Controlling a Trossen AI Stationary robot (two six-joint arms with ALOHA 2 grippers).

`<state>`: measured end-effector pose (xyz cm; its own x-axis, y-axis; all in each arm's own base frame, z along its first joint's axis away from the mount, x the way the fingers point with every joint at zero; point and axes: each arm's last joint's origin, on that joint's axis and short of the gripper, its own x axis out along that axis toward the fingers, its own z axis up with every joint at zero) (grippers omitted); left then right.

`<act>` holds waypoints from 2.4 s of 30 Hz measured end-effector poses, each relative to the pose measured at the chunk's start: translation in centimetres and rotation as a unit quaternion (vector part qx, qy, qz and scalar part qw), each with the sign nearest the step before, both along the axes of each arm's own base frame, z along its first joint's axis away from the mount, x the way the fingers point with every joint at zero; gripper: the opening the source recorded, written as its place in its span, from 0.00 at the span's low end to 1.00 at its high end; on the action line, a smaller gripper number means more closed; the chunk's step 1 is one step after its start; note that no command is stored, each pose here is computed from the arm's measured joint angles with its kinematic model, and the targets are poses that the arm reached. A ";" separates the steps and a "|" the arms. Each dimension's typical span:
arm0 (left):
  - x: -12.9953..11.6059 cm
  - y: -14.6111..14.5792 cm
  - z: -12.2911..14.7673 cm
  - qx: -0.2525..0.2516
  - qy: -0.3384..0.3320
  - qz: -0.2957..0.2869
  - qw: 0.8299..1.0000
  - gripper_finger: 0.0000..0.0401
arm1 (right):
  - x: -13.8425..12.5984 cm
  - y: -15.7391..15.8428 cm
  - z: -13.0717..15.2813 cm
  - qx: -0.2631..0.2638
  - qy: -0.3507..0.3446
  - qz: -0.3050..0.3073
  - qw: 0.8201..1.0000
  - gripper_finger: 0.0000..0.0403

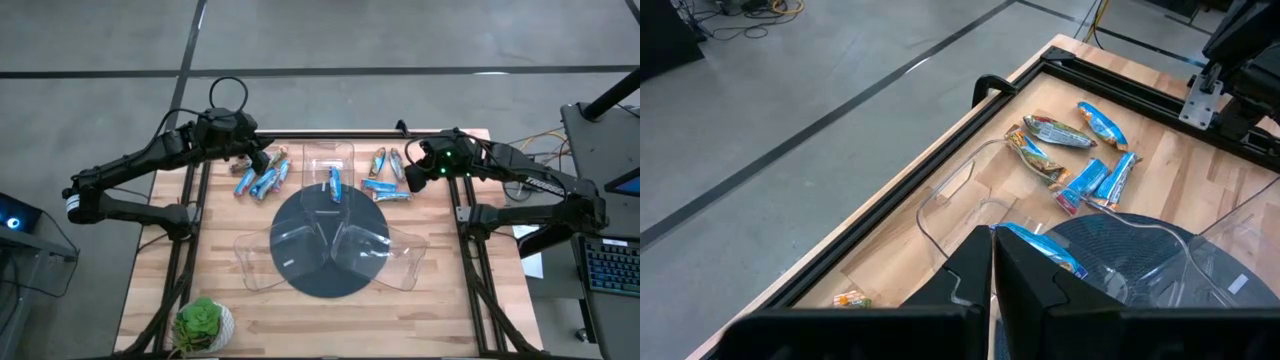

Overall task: Pick and place Granola Bars by type
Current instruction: Put the yellow granola bar into the right transparent bin

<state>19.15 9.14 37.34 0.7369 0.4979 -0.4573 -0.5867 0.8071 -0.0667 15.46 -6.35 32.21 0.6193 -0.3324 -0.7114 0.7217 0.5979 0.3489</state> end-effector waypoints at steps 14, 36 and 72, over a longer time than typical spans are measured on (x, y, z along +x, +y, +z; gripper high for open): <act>0.0 0.0 0.0 0.000 0.000 0.000 1.000 0.00 | 0.4 -0.1 0.4 -0.011 -0.026 0.001 1.000 0.02; 1.5 2.1 -0.5 -0.007 -0.021 -0.056 0.998 0.00 | 2.5 -1.2 -1.0 -0.012 -0.005 0.006 1.000 0.02; 1.0 5.9 -1.6 -0.028 -0.018 -0.031 0.999 0.00 | 0.7 -7.7 -2.6 0.047 0.032 -0.073 0.996 0.02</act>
<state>20.16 14.99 35.78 0.7820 0.4256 -0.4553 -0.5322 0.8362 -0.1324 16.19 -14.08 29.64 0.5214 -0.3458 -0.7801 0.8214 0.4509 0.3491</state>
